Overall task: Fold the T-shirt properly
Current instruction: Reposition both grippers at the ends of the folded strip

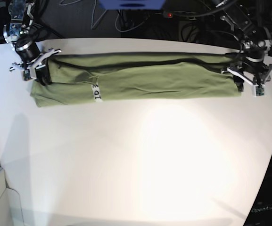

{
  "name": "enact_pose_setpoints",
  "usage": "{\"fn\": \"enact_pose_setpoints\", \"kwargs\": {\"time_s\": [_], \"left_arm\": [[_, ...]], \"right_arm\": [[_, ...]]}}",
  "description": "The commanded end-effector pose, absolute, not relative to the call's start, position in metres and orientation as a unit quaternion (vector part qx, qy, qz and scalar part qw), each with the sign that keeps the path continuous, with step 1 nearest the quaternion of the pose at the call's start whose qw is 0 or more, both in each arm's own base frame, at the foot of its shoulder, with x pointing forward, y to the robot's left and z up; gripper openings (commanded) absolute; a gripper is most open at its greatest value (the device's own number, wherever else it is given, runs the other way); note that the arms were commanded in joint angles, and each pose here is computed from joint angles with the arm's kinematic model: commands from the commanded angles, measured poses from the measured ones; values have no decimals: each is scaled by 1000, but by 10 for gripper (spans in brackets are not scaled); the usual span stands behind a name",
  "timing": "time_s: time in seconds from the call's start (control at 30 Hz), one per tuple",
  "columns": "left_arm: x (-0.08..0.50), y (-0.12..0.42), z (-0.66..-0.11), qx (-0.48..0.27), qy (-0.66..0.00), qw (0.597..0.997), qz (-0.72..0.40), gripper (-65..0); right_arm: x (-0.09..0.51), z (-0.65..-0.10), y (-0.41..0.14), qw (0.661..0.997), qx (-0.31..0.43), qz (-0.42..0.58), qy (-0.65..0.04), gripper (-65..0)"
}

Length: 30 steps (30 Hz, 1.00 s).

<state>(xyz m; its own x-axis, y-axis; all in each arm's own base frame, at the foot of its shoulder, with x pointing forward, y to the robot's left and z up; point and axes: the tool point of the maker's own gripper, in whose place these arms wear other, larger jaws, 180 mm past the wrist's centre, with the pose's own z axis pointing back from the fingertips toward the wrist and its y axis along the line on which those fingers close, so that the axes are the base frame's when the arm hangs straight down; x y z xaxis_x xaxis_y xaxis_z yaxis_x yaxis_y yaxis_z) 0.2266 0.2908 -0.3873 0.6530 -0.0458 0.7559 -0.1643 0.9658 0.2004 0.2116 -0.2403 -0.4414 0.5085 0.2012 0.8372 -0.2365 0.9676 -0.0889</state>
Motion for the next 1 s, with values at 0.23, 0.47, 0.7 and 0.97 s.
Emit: {"fn": "enact_pose_setpoints", "kwargs": {"time_s": [0.23, 0.47, 0.7, 0.97], "left_arm": [[220, 296, -401, 112, -387, 914, 45, -362], [212, 289, -424, 89, -363, 926, 53, -362], [215, 286, -425, 84, -364, 926, 51, -362], [213, 270, -458, 42, -333, 941, 45, -362]], "right_arm": [[196, -458, -250, 892, -2, 142, -428, -595], [195, -459, -249, 893, 0, 143, -427, -595], [195, -462, -239, 892, 10, 151, -425, -595], [195, -463, -233, 892, 17, 160, -423, -595]]}}
